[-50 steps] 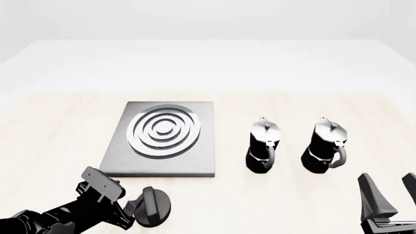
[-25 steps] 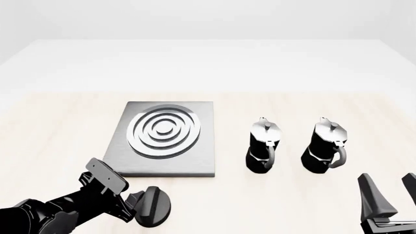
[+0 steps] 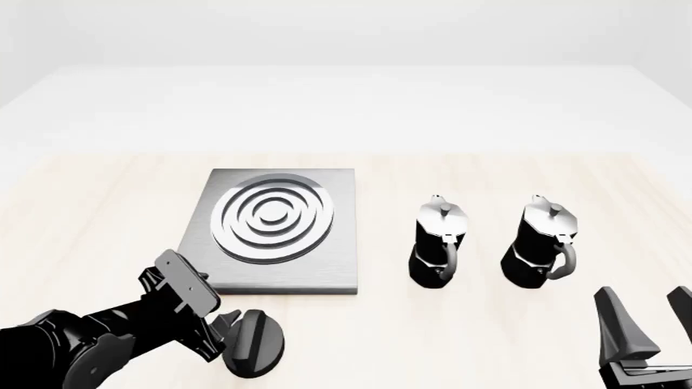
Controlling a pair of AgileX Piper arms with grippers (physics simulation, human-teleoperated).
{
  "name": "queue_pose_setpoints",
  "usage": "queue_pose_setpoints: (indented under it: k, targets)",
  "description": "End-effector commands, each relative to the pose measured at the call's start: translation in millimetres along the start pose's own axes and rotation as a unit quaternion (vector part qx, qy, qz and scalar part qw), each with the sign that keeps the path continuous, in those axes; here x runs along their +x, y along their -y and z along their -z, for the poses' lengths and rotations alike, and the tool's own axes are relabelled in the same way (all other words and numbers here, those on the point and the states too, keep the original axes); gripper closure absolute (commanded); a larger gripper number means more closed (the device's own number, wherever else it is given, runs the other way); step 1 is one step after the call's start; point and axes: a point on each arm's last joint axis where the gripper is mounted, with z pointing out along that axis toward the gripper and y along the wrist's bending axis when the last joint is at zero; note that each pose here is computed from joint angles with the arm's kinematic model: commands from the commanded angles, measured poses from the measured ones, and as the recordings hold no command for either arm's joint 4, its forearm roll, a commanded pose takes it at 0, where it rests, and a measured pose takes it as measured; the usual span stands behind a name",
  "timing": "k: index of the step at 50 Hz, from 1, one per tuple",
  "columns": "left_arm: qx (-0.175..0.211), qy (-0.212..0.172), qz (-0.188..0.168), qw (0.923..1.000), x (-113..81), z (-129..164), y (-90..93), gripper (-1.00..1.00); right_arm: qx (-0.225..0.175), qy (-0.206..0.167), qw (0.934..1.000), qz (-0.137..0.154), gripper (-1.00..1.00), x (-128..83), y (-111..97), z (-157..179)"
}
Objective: Turn off the stove.
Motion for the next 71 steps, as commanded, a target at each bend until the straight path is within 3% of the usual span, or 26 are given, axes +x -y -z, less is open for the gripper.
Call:
queue_pose_setpoints:
  k: [1,25,43,56,71]
  targets:
    - [-0.027,0.023,0.050,0.9981,-16.0,10,-14.3,-1.00,-0.002,0.001,1.0000,-0.001,-1.00,0,0,1]
    - [-0.079,0.004,0.084,0.9933,14.8,55,-23.8,-1.00,-0.006,0.004,1.0000,0.002,-1.00,0,-1,3]
    - [-0.126,0.031,0.092,0.9873,2.9,118,-32.7,-1.00,-0.007,0.005,1.0000,0.002,-1.00,-1,-1,2]
    - [-0.140,0.048,0.102,0.9838,1.7,152,-27.1,-1.00,-0.012,0.005,0.9999,0.002,-1.00,0,-1,3]
    - [-0.153,0.083,0.146,0.9739,-1.6,188,-20.9,-1.00,-0.021,0.008,0.9997,0.004,-1.00,-1,-2,3]
